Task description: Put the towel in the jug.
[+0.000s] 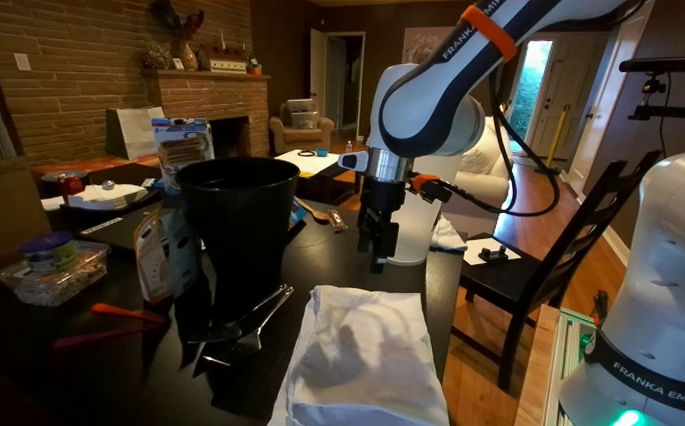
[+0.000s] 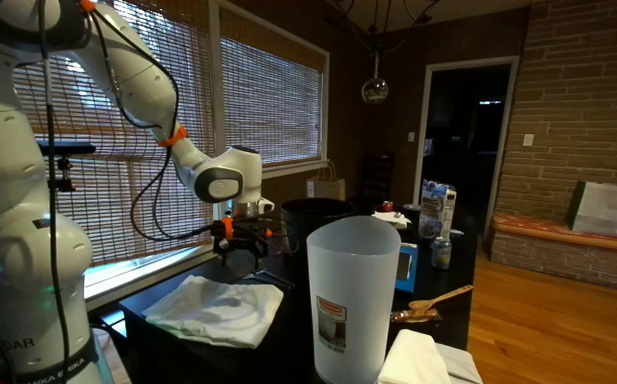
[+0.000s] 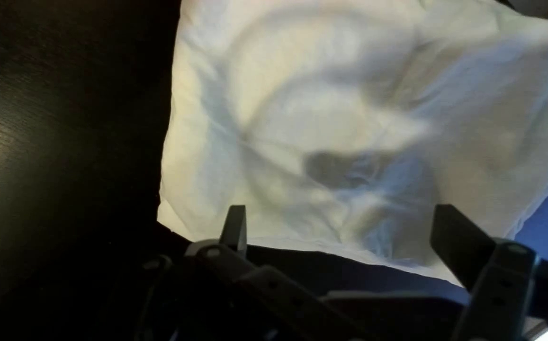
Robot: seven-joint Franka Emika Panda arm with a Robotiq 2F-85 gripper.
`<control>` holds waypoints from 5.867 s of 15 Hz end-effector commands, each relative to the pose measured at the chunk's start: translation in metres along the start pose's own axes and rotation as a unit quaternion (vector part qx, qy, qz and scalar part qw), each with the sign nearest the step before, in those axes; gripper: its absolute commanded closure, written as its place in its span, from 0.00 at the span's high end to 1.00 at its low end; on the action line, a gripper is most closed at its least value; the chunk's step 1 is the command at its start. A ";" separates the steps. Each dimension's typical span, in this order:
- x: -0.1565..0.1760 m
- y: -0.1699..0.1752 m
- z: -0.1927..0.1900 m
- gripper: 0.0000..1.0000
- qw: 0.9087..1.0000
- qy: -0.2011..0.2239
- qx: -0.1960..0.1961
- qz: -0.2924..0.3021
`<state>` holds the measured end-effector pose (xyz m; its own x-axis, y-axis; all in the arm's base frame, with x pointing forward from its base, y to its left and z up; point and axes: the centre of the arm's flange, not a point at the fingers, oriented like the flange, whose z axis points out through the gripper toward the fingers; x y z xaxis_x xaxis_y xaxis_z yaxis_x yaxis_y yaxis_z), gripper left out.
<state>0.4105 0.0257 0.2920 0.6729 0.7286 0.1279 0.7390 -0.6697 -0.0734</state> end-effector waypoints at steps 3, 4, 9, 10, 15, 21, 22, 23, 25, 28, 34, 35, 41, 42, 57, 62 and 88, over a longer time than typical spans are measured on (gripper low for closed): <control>0.002 0.036 0.014 1.00 0.999 0.004 -0.019 0.035; 0.003 0.044 0.016 1.00 0.999 0.005 -0.029 0.039; 0.018 0.072 0.041 1.00 0.996 0.004 -0.068 0.050; 0.022 0.075 0.047 1.00 0.996 0.002 -0.069 0.049; 0.038 0.092 0.078 1.00 0.997 -0.030 -0.056 0.035; 0.036 0.114 0.107 1.00 0.997 -0.054 -0.020 0.050; 0.036 0.115 0.112 1.00 0.997 -0.058 -0.011 0.053; 0.035 0.114 0.116 1.00 0.997 -0.061 0.003 0.057; 0.036 0.114 0.122 0.76 0.996 -0.068 0.024 0.061; 0.037 0.111 0.127 0.50 0.993 -0.078 0.051 0.066; 0.039 0.107 0.121 0.09 0.991 -0.088 0.063 0.075; 0.042 0.105 0.113 0.03 0.992 -0.085 0.058 0.075; 0.051 0.089 0.047 0.01 0.990 -0.100 0.039 0.096; 0.052 0.086 0.031 0.01 0.988 -0.104 0.041 0.104; 0.060 0.069 -0.201 0.01 0.968 -0.145 0.037 0.201; 0.056 0.072 -0.202 0.03 0.972 -0.129 0.034 0.195; 0.002 0.150 -0.403 0.01 0.931 -0.117 -0.033 0.344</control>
<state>0.4968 -0.1119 0.6637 0.9743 0.1743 -0.1429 0.1696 -0.9845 -0.0447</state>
